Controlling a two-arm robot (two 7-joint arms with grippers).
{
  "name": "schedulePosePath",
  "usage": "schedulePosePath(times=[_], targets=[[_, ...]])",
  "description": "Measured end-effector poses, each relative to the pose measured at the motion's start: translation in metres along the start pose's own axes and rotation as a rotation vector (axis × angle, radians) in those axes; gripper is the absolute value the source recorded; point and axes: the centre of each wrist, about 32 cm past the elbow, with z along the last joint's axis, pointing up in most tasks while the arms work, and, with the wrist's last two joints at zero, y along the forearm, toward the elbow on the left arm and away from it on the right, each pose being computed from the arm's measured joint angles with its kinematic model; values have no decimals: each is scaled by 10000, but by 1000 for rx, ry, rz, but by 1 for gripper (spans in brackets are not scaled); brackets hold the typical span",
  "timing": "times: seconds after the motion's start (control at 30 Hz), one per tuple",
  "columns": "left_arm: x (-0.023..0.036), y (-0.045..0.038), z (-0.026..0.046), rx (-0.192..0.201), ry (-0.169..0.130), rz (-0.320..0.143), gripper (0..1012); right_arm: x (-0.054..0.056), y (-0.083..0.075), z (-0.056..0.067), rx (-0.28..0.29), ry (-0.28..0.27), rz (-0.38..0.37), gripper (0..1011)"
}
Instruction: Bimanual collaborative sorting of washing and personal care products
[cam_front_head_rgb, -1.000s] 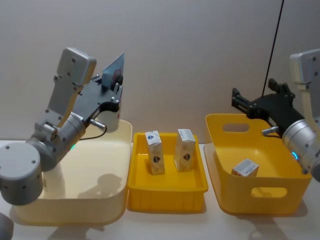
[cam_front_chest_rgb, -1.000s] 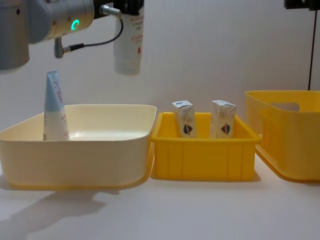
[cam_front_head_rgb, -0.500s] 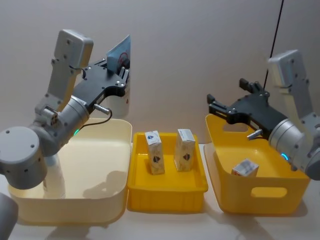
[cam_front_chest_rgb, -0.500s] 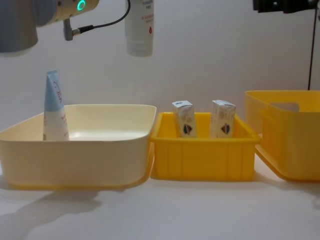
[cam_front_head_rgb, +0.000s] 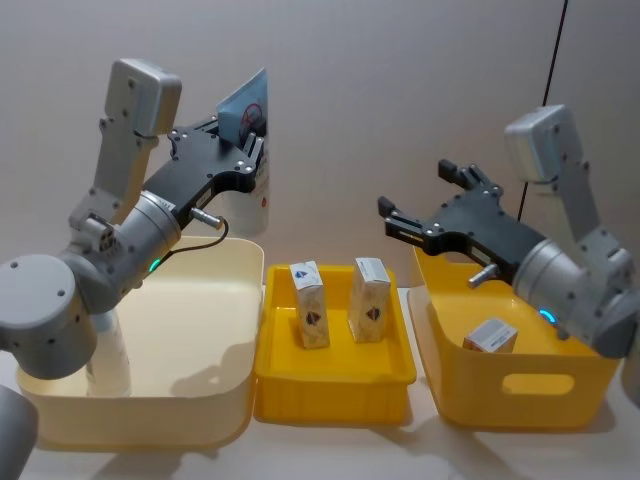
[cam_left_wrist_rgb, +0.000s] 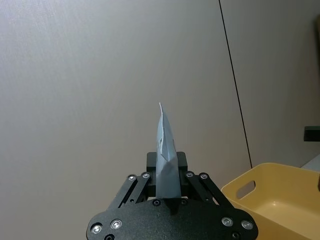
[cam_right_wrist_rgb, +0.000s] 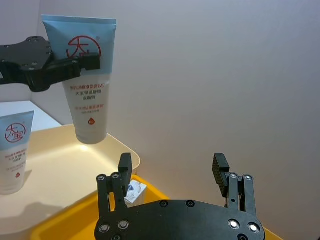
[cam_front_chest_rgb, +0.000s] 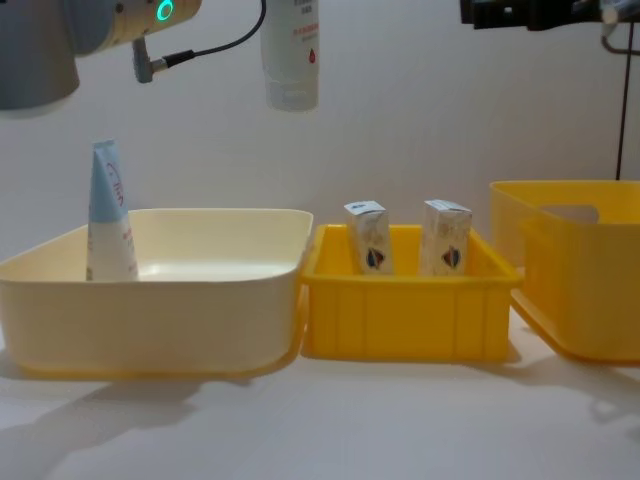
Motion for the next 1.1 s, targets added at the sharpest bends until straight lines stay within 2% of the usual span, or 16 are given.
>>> schedulePosePath(times=[0.3,0.57,0.8,1.1], targets=[[-26,31,-14,-10,19,-12,218,-182,193,-23,32,39,4,1001],[-46,64,-21,-37,36,-27,218,-339,405,-43,41,101,63,1001],[-45,71,-18,-58,33,-34,217,-446,579,-45,6,166,162,1001],[-26,69,1,-80,21,-46,217,-513,721,-31,-28,201,226,1001]])
